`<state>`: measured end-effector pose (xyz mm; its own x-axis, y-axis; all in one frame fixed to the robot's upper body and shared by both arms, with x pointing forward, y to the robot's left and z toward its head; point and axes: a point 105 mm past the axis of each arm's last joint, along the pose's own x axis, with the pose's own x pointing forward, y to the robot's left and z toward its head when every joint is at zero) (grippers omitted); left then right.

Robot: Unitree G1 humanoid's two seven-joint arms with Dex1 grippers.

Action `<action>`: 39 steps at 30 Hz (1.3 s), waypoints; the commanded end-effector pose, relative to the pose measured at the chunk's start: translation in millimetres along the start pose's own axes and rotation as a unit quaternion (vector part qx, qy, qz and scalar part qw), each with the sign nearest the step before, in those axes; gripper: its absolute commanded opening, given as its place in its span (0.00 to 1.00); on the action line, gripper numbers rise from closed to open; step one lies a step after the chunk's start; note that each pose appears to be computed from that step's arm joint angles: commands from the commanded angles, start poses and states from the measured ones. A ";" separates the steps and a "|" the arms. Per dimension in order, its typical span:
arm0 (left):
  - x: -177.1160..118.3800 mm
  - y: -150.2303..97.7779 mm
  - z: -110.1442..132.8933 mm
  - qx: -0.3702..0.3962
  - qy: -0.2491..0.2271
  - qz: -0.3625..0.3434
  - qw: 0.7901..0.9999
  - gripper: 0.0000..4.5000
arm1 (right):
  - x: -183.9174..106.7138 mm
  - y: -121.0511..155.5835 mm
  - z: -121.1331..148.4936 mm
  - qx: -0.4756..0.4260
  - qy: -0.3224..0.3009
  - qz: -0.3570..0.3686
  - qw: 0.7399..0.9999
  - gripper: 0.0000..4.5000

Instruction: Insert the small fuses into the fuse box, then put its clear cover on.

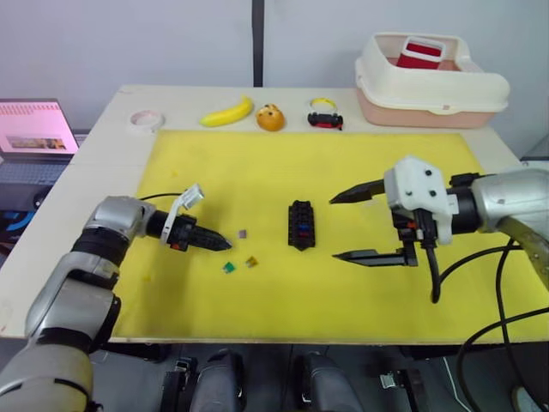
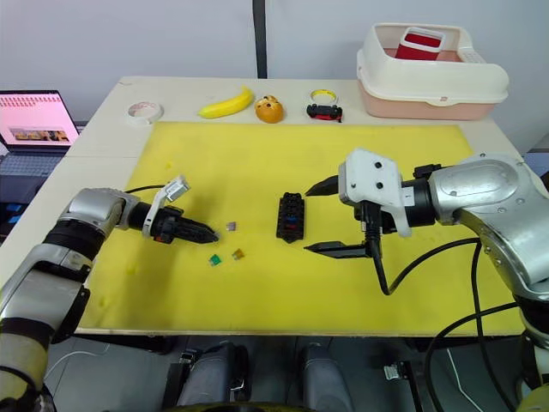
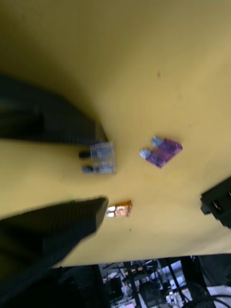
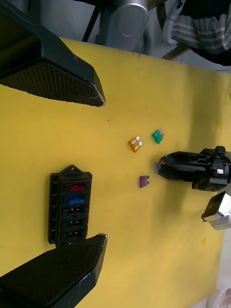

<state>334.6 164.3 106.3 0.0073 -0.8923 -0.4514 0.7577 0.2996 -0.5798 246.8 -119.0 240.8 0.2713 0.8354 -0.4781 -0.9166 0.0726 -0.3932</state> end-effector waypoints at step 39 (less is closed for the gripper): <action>-11.0 -126.1 113.5 0.300 -0.196 -0.094 0.929 0.03 | 14.5 -27.3 52.9 0.154 -0.173 -0.075 0.970 1.00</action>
<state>320.4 102.1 238.2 0.0097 -0.9984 -0.0550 0.9833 0.0195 -0.1809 260.7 -77.6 275.0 0.3220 0.9336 -0.1571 -0.9418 0.2991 -0.1533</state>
